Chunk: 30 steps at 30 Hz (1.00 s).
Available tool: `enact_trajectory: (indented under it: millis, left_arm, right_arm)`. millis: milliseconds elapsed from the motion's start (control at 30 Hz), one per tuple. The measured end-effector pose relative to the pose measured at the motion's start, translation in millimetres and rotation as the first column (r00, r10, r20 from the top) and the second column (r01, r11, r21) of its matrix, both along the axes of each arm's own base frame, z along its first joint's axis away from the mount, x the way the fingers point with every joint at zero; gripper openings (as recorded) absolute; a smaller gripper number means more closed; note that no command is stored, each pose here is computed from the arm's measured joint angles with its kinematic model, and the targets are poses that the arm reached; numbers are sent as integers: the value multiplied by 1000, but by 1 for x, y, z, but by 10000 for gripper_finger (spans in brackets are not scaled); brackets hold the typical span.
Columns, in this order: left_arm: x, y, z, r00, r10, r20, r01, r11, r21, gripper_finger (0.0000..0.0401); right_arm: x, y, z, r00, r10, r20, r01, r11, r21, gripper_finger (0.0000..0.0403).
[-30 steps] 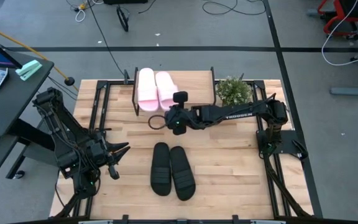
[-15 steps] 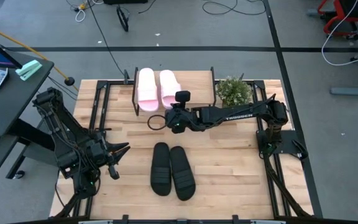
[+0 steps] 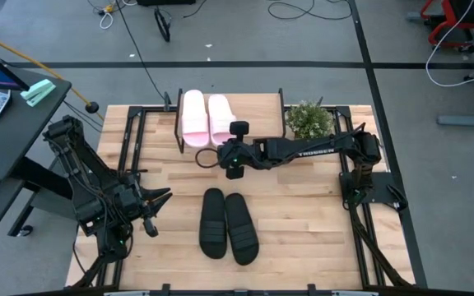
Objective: Pick and place slides into the shelf
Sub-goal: Put the pink slide on the shelf
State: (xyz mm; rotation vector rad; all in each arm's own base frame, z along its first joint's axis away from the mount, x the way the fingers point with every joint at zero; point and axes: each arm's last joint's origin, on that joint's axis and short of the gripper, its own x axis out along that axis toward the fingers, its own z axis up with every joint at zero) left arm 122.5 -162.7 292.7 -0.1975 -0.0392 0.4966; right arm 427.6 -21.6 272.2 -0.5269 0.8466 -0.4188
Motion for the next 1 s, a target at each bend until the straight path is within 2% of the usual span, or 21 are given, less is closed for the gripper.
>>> enact_trajectory:
  millis: [133,333,500,767,1000]
  left_arm:
    - [0,0,0,1000,0,1,0,1000,0,64]
    - [0,0,0,1000,0,1,0,1000,-1,65]
    - [0,0,0,1000,0,1,0,1000,-1,71]
    - [0,0,0,1000,0,4,0,1000,-6,60]
    - [0,0,0,1000,0,5,0,1000,-7,57]
  right_arm:
    - [0,-8,-1,1000,-2,18,0,998,70,46]
    - [0,-12,-2,1000,21,24,-23,993,117,134]
    - [0,-9,-3,999,47,14,-49,989,141,181]
    - [0,-7,-2,997,76,22,-78,983,167,215]
    - [3,-7,0,995,81,66,-91,982,165,220]
